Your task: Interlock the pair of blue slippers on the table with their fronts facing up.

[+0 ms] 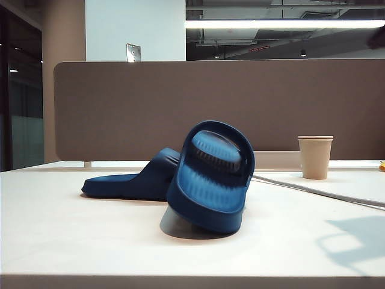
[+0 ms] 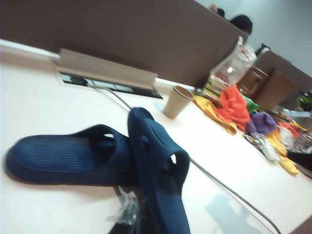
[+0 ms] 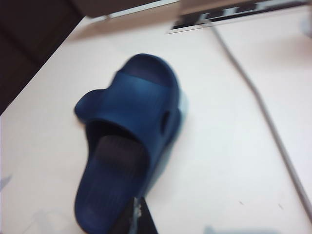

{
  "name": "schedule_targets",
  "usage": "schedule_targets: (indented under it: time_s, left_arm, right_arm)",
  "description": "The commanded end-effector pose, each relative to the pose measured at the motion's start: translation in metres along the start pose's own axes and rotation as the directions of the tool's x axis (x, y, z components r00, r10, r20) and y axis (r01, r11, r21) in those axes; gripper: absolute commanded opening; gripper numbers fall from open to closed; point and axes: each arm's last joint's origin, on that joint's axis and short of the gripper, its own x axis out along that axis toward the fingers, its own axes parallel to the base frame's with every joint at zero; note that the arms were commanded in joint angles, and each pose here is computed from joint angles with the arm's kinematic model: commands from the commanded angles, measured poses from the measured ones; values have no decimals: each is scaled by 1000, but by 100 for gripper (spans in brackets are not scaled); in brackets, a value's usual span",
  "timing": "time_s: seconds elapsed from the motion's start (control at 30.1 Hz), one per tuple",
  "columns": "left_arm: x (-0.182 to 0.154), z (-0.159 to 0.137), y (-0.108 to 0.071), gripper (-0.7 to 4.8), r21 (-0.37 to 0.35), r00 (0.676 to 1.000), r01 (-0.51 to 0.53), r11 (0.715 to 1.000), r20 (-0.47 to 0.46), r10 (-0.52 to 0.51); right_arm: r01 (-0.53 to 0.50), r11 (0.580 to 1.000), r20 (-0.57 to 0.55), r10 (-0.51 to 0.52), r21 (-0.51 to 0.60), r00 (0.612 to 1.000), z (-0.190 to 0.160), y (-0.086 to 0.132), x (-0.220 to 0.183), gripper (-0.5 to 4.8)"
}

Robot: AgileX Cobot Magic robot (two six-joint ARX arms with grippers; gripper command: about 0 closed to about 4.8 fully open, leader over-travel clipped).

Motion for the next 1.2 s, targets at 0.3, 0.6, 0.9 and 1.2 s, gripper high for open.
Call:
schedule_targets:
  time_s: [0.3,0.6,0.9,1.2]
  left_arm:
    - [13,25,2,-6,87,999,-5,996,-45,9]
    - [40,30,18,-6,66,987,8,998,-163,3]
    - [86,26,23,-5,81,945,43,996,-325,-14]
    - [130,17,45,-1,36,885,-5,999,-466,21]
  right_arm:
    - [-45,989,-62,37,-143,997,29,12,23,3]
    - [-42,980,-116,19,-197,993,36,7,41,3]
    - [-52,968,-176,9,-244,984,42,2,59,3]
    - [-92,962,-207,38,-258,978,58,2,77,3]
